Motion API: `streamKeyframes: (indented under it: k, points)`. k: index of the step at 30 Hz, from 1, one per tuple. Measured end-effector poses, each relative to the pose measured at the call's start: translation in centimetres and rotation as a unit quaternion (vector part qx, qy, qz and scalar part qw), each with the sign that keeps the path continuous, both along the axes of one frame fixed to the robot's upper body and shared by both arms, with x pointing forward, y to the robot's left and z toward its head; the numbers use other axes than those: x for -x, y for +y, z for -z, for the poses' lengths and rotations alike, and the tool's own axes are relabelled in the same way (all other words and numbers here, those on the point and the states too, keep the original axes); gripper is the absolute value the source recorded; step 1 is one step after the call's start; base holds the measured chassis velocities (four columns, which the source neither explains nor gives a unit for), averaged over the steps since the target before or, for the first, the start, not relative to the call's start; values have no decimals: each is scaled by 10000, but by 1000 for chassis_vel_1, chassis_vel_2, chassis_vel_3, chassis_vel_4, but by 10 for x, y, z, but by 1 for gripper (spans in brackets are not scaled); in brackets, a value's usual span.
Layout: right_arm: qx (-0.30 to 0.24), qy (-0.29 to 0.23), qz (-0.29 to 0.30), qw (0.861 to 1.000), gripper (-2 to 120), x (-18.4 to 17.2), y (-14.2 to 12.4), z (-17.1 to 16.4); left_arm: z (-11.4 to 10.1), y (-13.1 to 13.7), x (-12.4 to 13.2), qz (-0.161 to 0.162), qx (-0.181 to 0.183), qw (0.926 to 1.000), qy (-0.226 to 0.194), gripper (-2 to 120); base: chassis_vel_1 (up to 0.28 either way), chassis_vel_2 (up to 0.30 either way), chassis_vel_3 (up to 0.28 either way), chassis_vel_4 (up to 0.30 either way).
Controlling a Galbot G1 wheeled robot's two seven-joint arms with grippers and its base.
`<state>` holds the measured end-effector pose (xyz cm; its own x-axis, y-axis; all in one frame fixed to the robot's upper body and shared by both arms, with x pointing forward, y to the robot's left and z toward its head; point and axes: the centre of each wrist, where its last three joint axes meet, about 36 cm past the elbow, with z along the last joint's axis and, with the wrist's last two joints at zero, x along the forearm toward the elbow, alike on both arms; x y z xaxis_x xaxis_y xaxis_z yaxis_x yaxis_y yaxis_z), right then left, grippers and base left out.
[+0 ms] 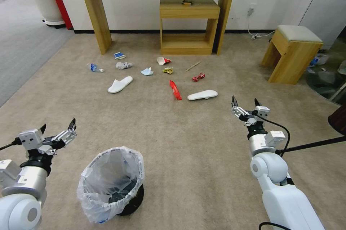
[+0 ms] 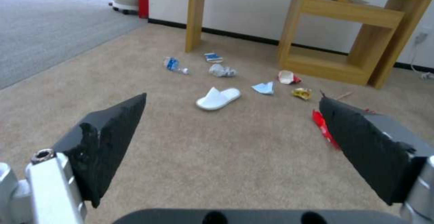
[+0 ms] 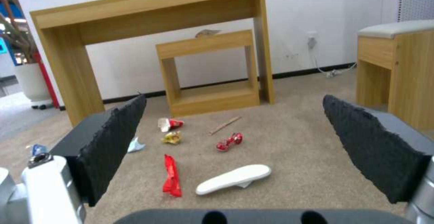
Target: Pick up the trash bin and place the garbage on the floor into it.
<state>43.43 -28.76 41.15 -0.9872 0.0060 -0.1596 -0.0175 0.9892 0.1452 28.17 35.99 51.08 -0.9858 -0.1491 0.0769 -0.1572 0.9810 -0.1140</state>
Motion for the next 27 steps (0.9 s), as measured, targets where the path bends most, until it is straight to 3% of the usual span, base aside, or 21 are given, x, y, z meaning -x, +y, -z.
streamKeyframes:
  k: [8,9,10,11,12,14,15,17,18,20,23,26,27]
  points:
    - [14,17,-9,10000,100,1,1,3,-2,1,0,56,-10,10000,-35,100,0,0,0,0]
    - [59,32,-4,10000,100,2,-3,5,1,3,2,88,-155,9996,226,100,0,0,0,0]
    - [59,32,-4,10000,100,2,-3,5,1,3,2,88,-155,9996,226,100,0,0,0,0]
    - [74,41,8,10000,100,2,-5,6,5,3,5,55,-182,9982,570,100,0,0,0,0]
    - [86,44,11,10000,100,2,-6,6,5,2,7,-125,42,9940,1085,100,0,0,0,0]
    - [92,50,9,9999,100,3,-6,6,3,1,7,-223,212,9906,1330,100,0,0,0,0]
    - [103,52,6,9999,100,3,-7,6,-1,-1,11,-388,397,9812,1851,100,0,0,0,0]
    - [99,40,5,9999,100,2,-9,5,-5,-1,18,-500,398,9711,2299,100,0,0,0,0]
    - [99,40,5,9999,100,2,-9,5,-5,-1,18,-500,398,9711,2299,100,0,0,0,0]
    - [107,30,2,9999,100,2,-10,3,-4,-7,27,-566,537,9630,2581,100,0,0,0,0]
    - [111,24,0,9999,100,2,-10,3,-4,-12,31,-580,567,9606,2659,100,0,0,0,0]
    - [124,14,-29,9999,100,1,-10,0,-1,-26,43,-578,703,9517,2934,100,0,0,0,0]
    - [124,14,-29,9999,100,1,-10,0,-1,-26,43,-578,703,9517,2934,100,0,0,0,0]
